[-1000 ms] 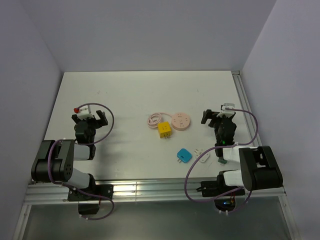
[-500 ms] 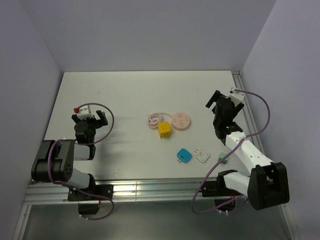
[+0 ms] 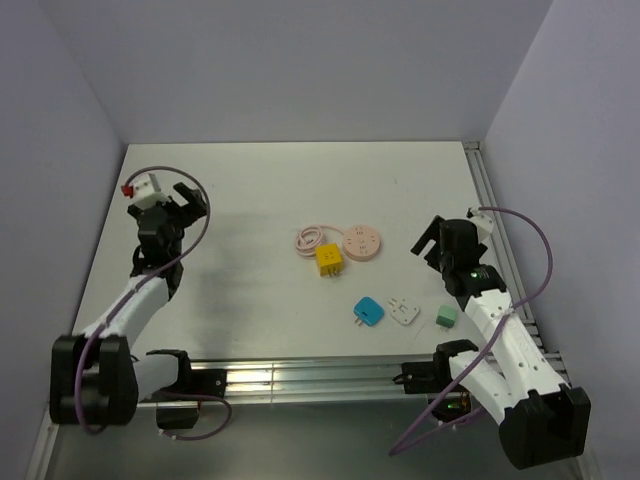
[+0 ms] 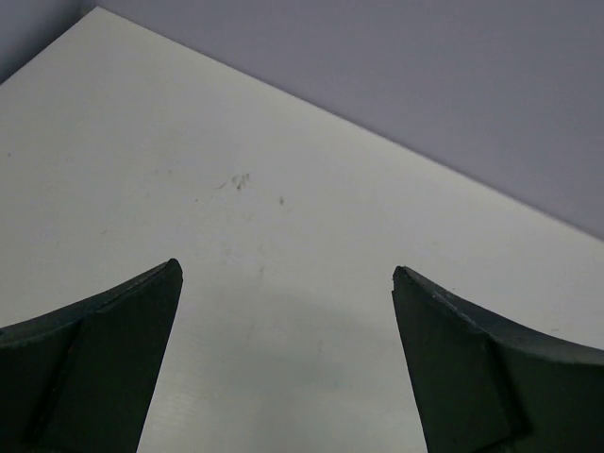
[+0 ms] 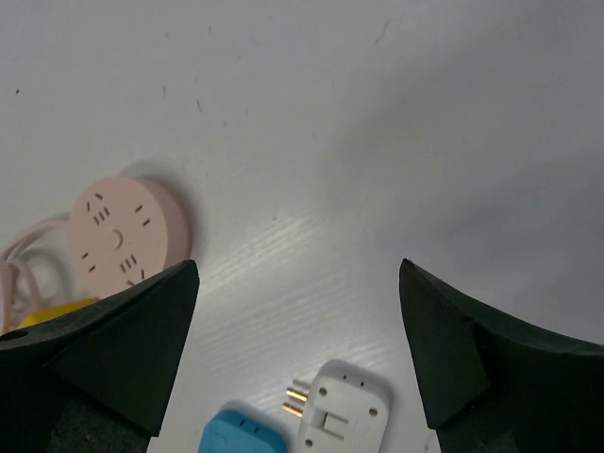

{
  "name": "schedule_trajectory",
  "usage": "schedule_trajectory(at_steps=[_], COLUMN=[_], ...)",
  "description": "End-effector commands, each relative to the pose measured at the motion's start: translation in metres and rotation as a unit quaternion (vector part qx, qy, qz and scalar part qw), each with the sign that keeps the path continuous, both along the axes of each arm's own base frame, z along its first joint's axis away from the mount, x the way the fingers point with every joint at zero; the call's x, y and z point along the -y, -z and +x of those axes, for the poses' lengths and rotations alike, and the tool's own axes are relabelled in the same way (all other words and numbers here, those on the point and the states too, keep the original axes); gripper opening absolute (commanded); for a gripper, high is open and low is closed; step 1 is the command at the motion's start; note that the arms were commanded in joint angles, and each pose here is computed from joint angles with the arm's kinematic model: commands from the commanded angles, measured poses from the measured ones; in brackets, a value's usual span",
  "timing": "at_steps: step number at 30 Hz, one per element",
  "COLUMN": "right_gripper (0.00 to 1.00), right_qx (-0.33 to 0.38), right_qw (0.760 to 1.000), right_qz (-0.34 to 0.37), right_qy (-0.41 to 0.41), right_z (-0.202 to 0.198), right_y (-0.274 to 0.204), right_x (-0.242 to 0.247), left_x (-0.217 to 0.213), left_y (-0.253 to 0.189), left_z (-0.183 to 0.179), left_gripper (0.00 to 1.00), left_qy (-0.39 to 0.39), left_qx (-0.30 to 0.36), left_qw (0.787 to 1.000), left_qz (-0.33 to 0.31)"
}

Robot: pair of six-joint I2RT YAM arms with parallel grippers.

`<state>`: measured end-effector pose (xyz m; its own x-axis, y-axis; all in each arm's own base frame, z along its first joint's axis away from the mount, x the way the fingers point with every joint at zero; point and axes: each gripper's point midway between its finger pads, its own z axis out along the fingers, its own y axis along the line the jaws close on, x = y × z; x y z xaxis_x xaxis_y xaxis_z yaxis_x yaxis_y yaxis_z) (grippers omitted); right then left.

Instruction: Insert the plug

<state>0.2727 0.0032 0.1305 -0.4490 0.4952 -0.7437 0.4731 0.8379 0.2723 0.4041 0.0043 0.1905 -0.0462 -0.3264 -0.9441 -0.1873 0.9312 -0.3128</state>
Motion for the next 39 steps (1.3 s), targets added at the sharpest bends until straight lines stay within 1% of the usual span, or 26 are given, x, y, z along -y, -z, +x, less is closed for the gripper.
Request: schedule_trajectory(at_steps=[1,2,3,4,5,6,7,9,10,11,12,14,16,17,18,19,20,22,23,24,26,27,29,30,33,39], right_gripper=[0.93,0.93,0.94,0.94,0.94,0.94,0.94,0.94,0.94,0.94,0.94,0.94,0.94,0.94,0.93,0.93,0.93,0.91,0.91,0.91,0.9,0.9,0.88,0.88,0.88,0.81], right_qx=[-0.043,-0.04,-0.038,-0.038,-0.039,-0.044,-0.056,-0.078,-0.1,-0.105,-0.113,-0.125,-0.141,-0.139,-0.161,-0.175,-0.18,-0.202,-0.21,-0.223,-0.233,-0.246,-0.252,-0.26,-0.273,-0.312], right_qw=[0.997,0.997,0.997,0.995,0.995,0.994,0.993,0.99,0.986,0.984,0.979,0.97,0.965,0.961,0.956,0.953,0.952,0.947,0.944,0.94,0.935,0.931,0.93,0.928,0.926,0.917], right_qz=[0.059,0.064,0.067,0.063,0.059,0.056,0.054,0.063,0.065,0.067,0.077,0.08,0.067,0.051,0.043,0.052,0.06,0.071,0.085,0.089,0.101,0.099,0.103,0.099,0.089,0.058], right_qy=[0.006,0.018,0.031,0.06,0.073,0.082,0.084,0.1,0.114,0.13,0.151,0.191,0.212,0.235,0.243,0.24,0.239,0.239,0.239,0.242,0.247,0.252,0.247,0.247,0.245,0.242], right_z=[-0.033,-0.035,-0.037,-0.041,-0.042,-0.044,-0.044,-0.048,-0.054,-0.057,-0.061,-0.071,-0.079,-0.082,-0.089,-0.093,-0.093,-0.102,-0.105,-0.11,-0.115,-0.122,-0.123,-0.124,-0.123,-0.12], right_y=[0.019,0.019,0.02,0.024,0.024,0.023,0.027,0.034,0.04,0.041,0.044,0.041,0.033,0.029,0.029,0.034,0.035,0.051,0.056,0.066,0.077,0.086,0.091,0.093,0.093,0.102], right_x=[-0.012,-0.011,-0.008,0.0,0.004,0.006,0.007,0.008,0.011,0.014,0.016,0.023,0.031,0.041,0.044,0.04,0.037,0.032,0.027,0.025,0.021,0.021,0.019,0.019,0.021,0.026], left_x=[0.004,0.001,0.0,-0.005,-0.002,0.005,0.027,0.046,0.055,0.068,0.078,0.103,0.117,0.128,0.131,0.141,0.145,0.153,0.156,0.16,0.162,0.163,0.159,0.158,0.156,0.152], left_y=[-0.012,-0.015,-0.019,-0.013,-0.014,-0.018,-0.024,-0.035,-0.02,-0.022,-0.035,-0.036,-0.026,-0.029,-0.022,-0.02,-0.024,-0.019,-0.022,-0.025,-0.024,-0.029,-0.034,-0.032,-0.05,-0.096], left_z=[-0.039,-0.048,-0.057,-0.077,-0.084,-0.094,-0.097,-0.103,-0.109,-0.113,-0.114,-0.119,-0.12,-0.123,-0.12,-0.12,-0.123,-0.125,-0.125,-0.131,-0.136,-0.138,-0.134,-0.137,-0.138,-0.153], left_gripper=[0.99,0.99,0.99,0.99,1.0,1.0,0.99,1.0,0.99,1.0,0.99,0.99,0.99,1.0,1.0,1.0,0.99,1.0,0.99,1.0,0.99,0.99,0.99,1.0,1.0,0.98], left_qy=[-0.023,-0.038,-0.068,-0.094,-0.094,-0.075,-0.012,0.036,0.042,0.073,0.108,0.183,0.216,0.253,0.259,0.29,0.308,0.329,0.35,0.371,0.376,0.385,0.373,0.368,0.37,0.386], left_qx=[0.0,0.008,0.024,0.014,0.018,0.032,0.024,0.013,-0.033,-0.056,-0.063,-0.105,-0.134,-0.137,-0.156,-0.169,-0.165,-0.183,-0.166,-0.165,-0.162,-0.154,-0.152,-0.162,-0.152,-0.087], left_qw=[0.994,0.99,0.973,0.962,0.953,0.944,0.943,0.934,0.927,0.919,0.919,0.912,0.896,0.883,0.876,0.861,0.854,0.831,0.825,0.813,0.804,0.804,0.82,0.821,0.834,0.853], left_qz=[-0.109,-0.138,-0.218,-0.255,-0.287,-0.319,-0.331,-0.354,-0.372,-0.382,-0.373,-0.351,-0.365,-0.371,-0.377,-0.383,-0.385,-0.409,-0.411,-0.417,-0.43,-0.426,-0.408,-0.405,-0.38,-0.34])
